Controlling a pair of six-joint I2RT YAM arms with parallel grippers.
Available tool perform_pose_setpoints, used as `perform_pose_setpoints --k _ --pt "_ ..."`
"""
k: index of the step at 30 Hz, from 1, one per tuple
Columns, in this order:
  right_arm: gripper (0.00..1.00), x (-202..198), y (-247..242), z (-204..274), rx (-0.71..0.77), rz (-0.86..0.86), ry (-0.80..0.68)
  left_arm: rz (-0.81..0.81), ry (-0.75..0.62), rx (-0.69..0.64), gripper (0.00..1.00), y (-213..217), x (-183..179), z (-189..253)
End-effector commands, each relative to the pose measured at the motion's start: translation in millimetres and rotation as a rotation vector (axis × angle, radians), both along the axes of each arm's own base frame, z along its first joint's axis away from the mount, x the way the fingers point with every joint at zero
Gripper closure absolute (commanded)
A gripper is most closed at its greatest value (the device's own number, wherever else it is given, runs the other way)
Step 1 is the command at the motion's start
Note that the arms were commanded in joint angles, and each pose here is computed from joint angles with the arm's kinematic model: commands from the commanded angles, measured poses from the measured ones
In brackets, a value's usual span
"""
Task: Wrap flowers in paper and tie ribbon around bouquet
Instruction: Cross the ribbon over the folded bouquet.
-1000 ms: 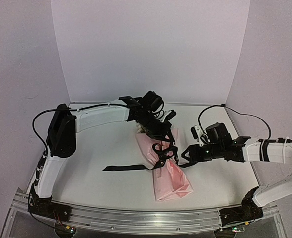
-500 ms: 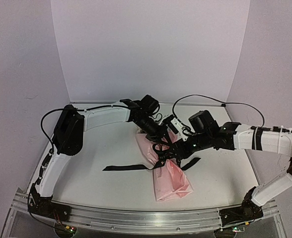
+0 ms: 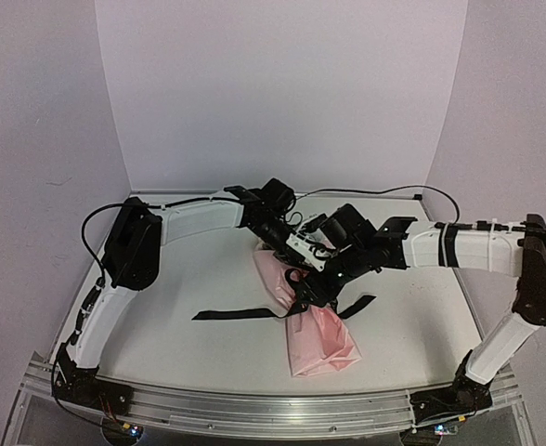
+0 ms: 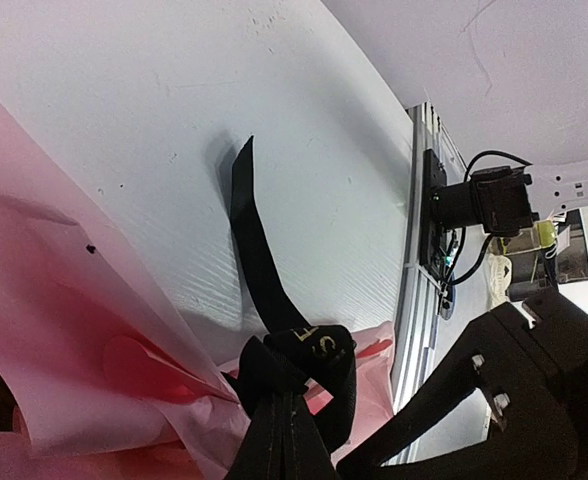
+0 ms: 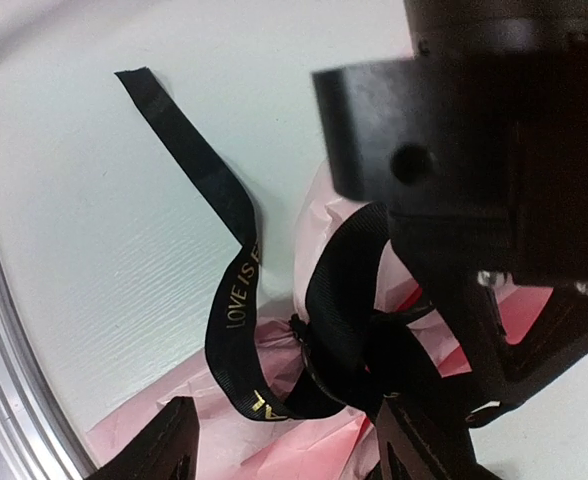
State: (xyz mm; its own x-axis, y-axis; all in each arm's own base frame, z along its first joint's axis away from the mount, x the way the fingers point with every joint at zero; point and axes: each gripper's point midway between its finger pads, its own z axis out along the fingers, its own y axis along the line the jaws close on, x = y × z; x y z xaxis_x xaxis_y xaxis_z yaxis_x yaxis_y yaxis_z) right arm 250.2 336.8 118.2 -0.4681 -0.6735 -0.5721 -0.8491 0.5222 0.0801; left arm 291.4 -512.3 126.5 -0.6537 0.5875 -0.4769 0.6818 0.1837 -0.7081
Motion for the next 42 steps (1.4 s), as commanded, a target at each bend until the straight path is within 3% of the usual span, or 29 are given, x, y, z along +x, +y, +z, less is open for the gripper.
perform_pose_setpoints --k 1,19,21,27,31,36,42 --pt "0.37 7.5 9.1 2.8 -0.057 0.057 -0.080 -0.056 -0.043 -0.073 1.00 -2.8 0.1 11.7" --pt "0.38 58.1 24.6 -19.3 -0.123 -0.082 -0.229 -0.060 -0.047 -0.114 1.00 -5.6 2.8 11.2" --pt "0.43 59.5 24.7 -20.7 -0.125 -0.091 -0.227 -0.057 -0.045 -0.115 1.00 -6.1 3.2 10.9" --pt "0.73 56.0 17.8 -21.2 -0.120 -0.127 -0.214 -0.018 -0.033 -0.119 1.00 -1.8 9.7 9.8" --pt "0.86 50.6 13.8 -16.0 -0.094 -0.144 -0.202 0.006 -0.030 -0.113 1.00 4.0 12.0 7.4" --pt "0.93 42.3 11.0 -7.8 -0.050 -0.147 -0.190 0.029 -0.024 -0.108 1.00 13.2 14.7 7.1" --pt "0.94 38.4 6.1 3.0 -0.011 -0.168 -0.197 0.053 -0.048 -0.121 1.00 19.7 18.9 16.8"
